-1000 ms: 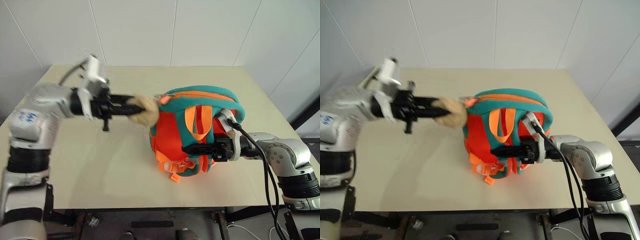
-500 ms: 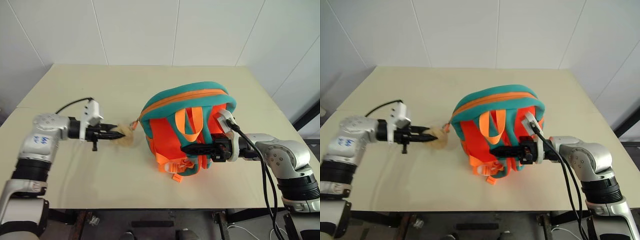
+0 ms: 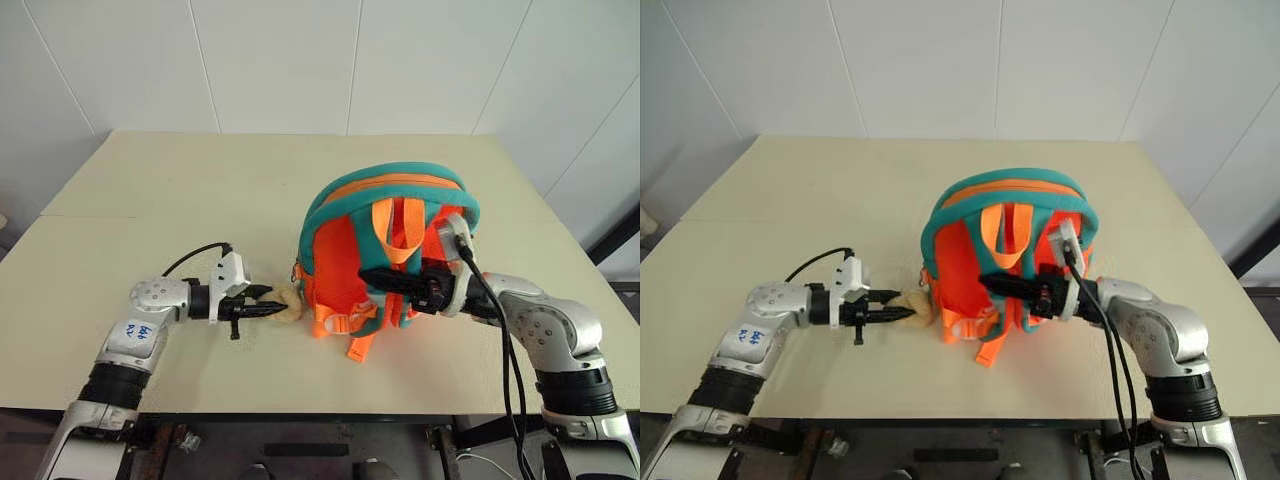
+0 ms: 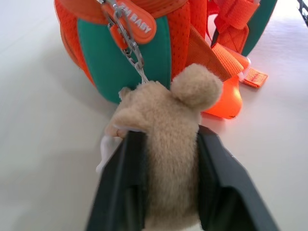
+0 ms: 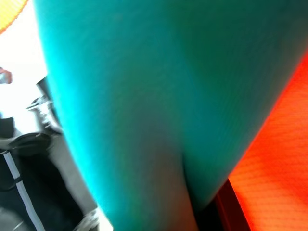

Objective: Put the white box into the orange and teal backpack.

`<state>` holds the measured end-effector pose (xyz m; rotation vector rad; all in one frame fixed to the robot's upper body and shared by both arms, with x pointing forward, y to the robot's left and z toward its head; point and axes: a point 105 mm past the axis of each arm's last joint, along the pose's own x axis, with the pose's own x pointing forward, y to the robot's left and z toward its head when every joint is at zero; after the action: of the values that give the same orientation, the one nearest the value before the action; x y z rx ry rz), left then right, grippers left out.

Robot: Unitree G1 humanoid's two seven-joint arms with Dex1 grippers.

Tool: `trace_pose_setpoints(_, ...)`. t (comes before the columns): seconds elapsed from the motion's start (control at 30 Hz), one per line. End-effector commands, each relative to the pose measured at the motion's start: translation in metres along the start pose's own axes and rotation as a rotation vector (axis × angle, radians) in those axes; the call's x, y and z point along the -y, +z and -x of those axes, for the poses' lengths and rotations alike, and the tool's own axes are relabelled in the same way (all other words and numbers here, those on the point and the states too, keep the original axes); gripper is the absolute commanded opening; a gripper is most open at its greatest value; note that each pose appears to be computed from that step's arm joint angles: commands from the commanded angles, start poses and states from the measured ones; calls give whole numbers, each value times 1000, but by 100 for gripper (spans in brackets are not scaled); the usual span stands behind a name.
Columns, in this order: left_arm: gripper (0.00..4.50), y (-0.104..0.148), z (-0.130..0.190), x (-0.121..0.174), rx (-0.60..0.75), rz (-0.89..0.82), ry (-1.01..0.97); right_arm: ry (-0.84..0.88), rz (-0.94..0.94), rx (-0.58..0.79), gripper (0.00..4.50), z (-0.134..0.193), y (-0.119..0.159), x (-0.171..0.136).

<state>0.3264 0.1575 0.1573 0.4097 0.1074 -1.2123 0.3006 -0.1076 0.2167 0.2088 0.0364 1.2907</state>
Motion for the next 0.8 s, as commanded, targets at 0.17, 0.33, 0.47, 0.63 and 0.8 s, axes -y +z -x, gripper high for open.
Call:
trace_pose_setpoints(0.17,382,33,33,14,20,-13,22,-65,214,-58,295,33,21,-12)
trace_pose_setpoints(0.33,450,33,47,22,2,33,23,-126,222,-91,447,58,17,-12)
trace_pose_setpoints(0.47,450,34,55,23,-11,9,44,-190,277,-157,447,84,11,-2)
trace_pose_setpoints(0.63,450,40,61,17,16,-33,99,-261,374,-211,447,102,8,21)
trace_pose_setpoints(0.8,450,33,59,28,8,-8,81,-245,434,-241,447,99,0,27)
